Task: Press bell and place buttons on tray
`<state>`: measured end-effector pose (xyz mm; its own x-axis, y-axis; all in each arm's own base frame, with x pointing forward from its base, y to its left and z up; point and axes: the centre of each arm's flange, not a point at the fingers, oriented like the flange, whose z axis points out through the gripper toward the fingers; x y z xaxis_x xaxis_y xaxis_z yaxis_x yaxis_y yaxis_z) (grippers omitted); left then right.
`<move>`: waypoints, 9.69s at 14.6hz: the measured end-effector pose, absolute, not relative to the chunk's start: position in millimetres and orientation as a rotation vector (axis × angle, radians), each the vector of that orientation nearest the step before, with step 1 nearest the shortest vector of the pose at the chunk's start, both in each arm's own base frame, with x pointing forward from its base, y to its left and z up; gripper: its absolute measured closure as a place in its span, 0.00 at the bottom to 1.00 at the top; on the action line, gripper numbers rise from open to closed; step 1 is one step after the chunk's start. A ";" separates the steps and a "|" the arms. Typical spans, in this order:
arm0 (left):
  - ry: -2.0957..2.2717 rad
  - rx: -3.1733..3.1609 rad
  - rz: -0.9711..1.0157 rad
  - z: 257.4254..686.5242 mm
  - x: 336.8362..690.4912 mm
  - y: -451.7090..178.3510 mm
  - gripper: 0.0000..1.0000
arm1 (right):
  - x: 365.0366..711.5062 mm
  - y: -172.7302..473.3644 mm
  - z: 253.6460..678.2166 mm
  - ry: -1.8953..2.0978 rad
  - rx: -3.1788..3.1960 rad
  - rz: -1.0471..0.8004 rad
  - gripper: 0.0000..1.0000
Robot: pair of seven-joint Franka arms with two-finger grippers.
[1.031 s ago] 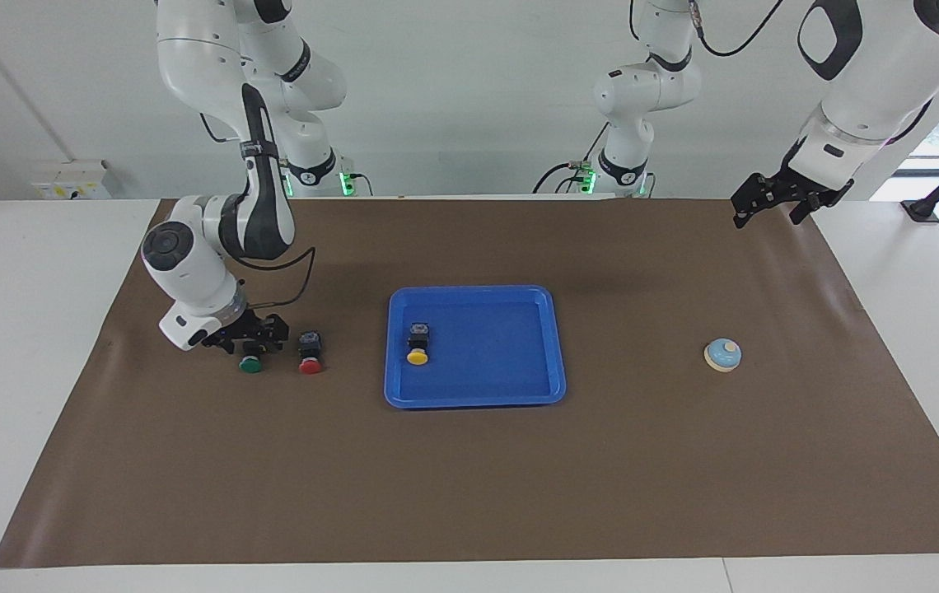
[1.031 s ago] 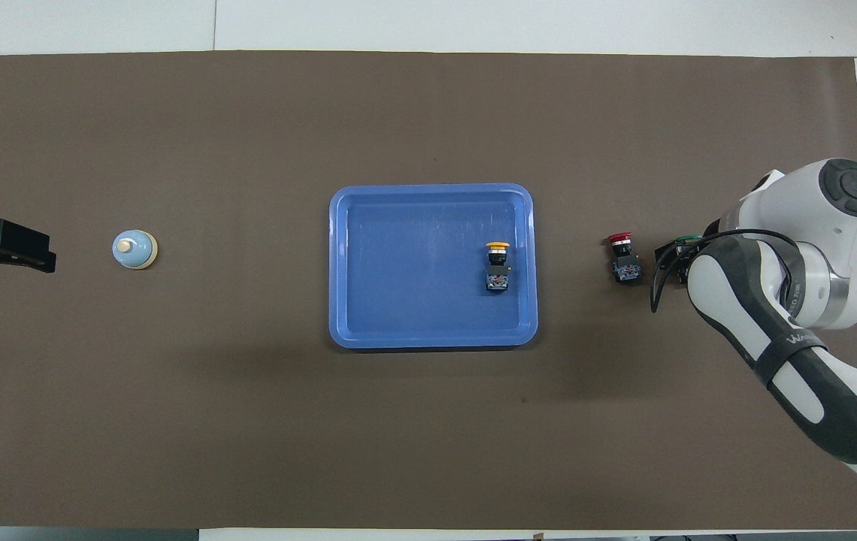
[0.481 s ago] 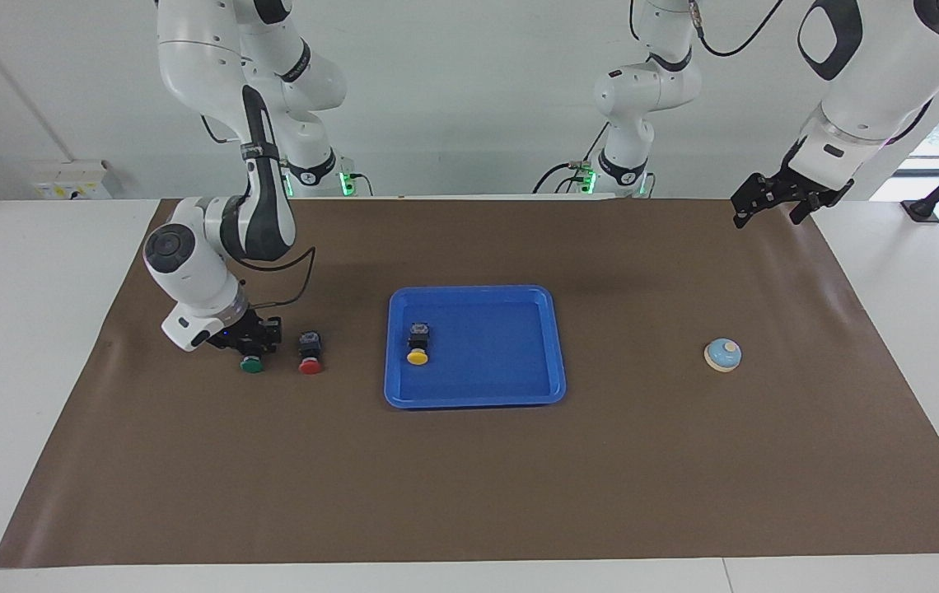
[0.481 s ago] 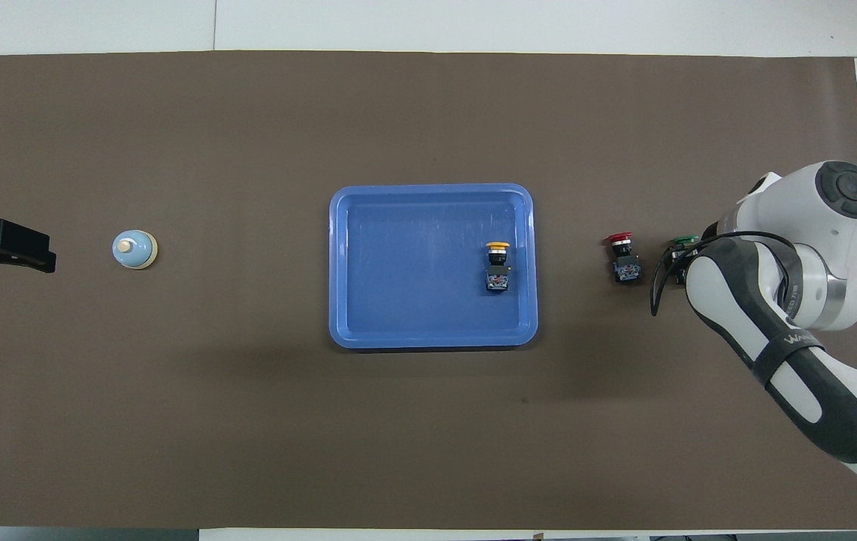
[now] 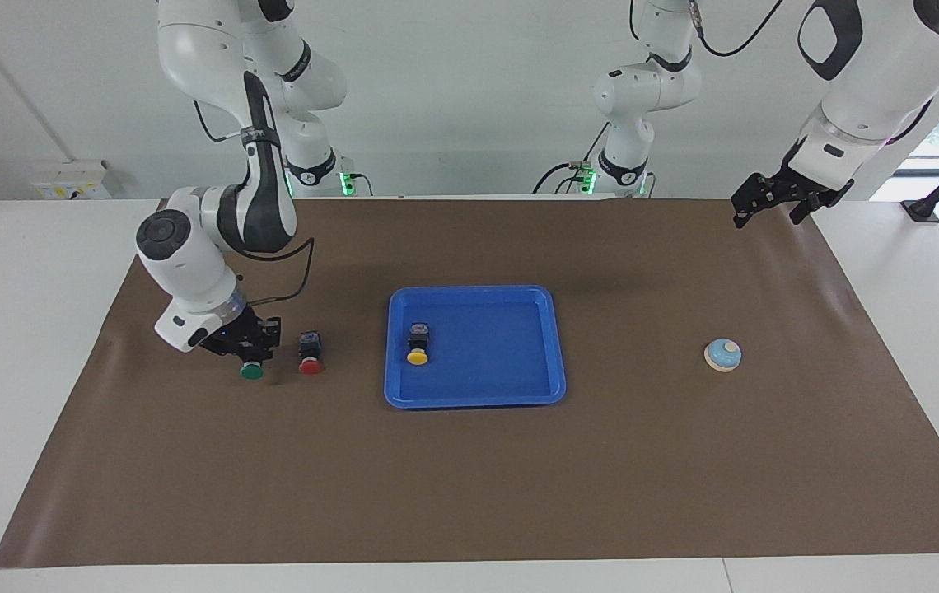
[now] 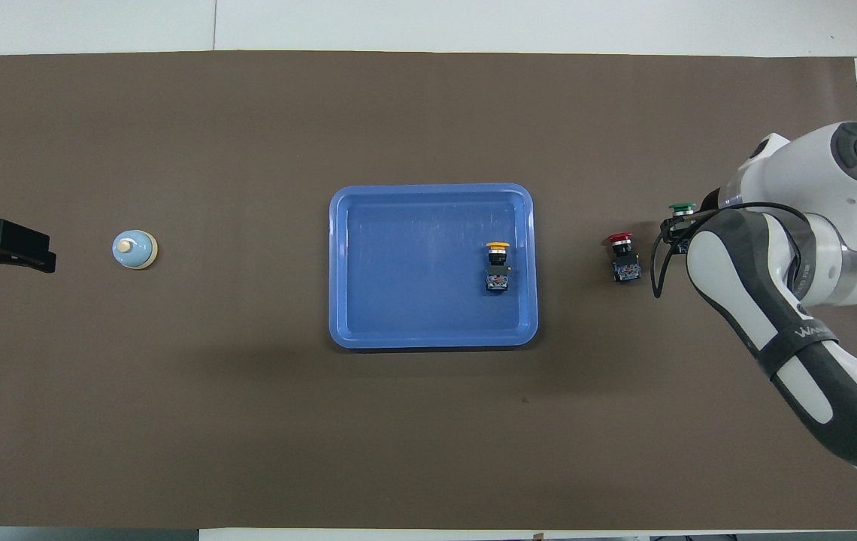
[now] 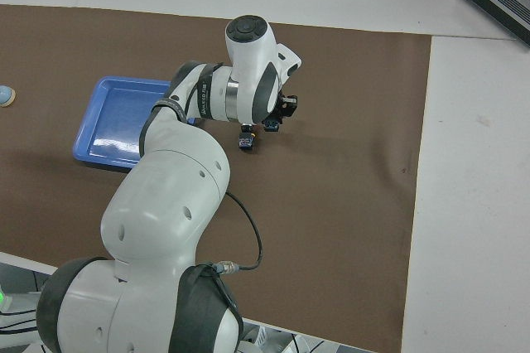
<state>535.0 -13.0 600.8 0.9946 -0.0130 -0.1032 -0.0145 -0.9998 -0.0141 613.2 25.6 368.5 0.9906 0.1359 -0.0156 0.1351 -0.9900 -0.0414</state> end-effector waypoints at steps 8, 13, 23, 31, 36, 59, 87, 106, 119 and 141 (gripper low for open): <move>0.021 -3.123 0.161 600.8 535.0 -13.0 0.00 | 611.4 267.3 394.9 0.022 -3.093 0.029 0.57; 0.021 -3.123 0.162 600.8 534.9 -13.0 0.00 | 589.0 359.7 351.9 0.088 -3.111 0.079 0.57; 0.021 -3.123 0.162 600.8 534.9 -13.0 0.00 | 571.8 367.1 301.1 0.090 -3.114 0.074 0.57; 0.021 -3.123 0.162 600.8 534.9 -13.0 0.00 | 595.5 319.8 363.1 0.032 -3.192 0.032 0.00; 0.021 -3.123 0.162 600.8 534.9 -13.0 0.00 | 629.5 187.9 393.3 -0.005 -3.190 0.068 0.00; 0.021 -3.123 0.162 600.8 534.9 -13.0 0.00 | 573.8 79.1 288.3 -0.024 -3.173 0.131 0.00; 0.021 -3.122 0.162 600.8 534.9 -13.0 0.00 | 550.6 475.9 334.5 0.172 -3.145 0.068 0.59; 0.021 -3.122 0.162 600.8 534.9 -13.0 0.00 | 591.9 395.0 381.0 0.055 -3.182 -0.023 0.00; 0.021 -3.122 0.162 600.8 534.9 -13.0 0.00 | 582.5 47.8 590.3 -0.056 -3.155 -0.033 0.00; 0.021 -3.122 0.162 600.8 534.8 -13.0 0.00 | 550.1 -43.9 596.2 0.192 -3.141 0.047 0.00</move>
